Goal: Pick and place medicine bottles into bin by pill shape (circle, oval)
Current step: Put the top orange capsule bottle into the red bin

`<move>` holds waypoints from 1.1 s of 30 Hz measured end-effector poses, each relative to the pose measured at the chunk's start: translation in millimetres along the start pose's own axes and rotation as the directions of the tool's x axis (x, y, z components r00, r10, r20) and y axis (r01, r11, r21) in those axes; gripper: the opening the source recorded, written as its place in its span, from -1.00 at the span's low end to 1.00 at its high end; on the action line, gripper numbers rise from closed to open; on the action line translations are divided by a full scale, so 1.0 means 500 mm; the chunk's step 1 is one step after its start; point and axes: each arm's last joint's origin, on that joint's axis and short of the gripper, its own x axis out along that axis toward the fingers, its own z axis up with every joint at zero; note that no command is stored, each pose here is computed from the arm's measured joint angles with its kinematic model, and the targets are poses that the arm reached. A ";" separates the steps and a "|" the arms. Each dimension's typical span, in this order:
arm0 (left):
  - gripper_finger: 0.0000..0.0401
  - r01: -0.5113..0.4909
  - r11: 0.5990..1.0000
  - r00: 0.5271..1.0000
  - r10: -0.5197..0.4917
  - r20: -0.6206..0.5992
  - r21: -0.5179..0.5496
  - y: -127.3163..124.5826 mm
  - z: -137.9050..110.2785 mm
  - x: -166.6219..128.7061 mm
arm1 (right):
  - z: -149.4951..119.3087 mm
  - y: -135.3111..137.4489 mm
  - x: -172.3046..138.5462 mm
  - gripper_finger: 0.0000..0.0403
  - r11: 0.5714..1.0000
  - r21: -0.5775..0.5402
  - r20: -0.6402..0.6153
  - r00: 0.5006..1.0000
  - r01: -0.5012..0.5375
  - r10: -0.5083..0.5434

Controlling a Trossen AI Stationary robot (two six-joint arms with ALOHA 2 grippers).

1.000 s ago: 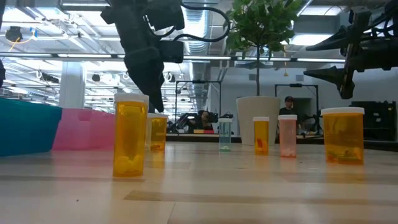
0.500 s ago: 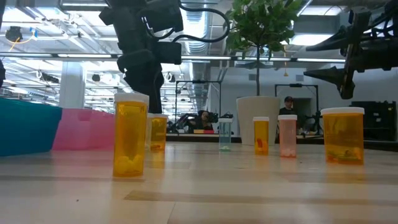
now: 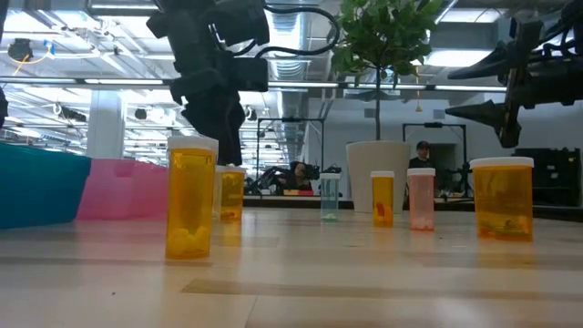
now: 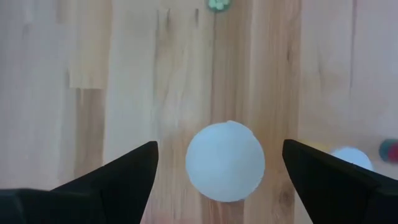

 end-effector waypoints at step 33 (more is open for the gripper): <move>-0.02 -0.003 1.000 0.997 0.003 -0.073 0.004 -0.005 -0.006 0.042 | -0.002 -0.002 0.000 0.37 1.000 0.003 -0.014 1.000 0.014 -0.014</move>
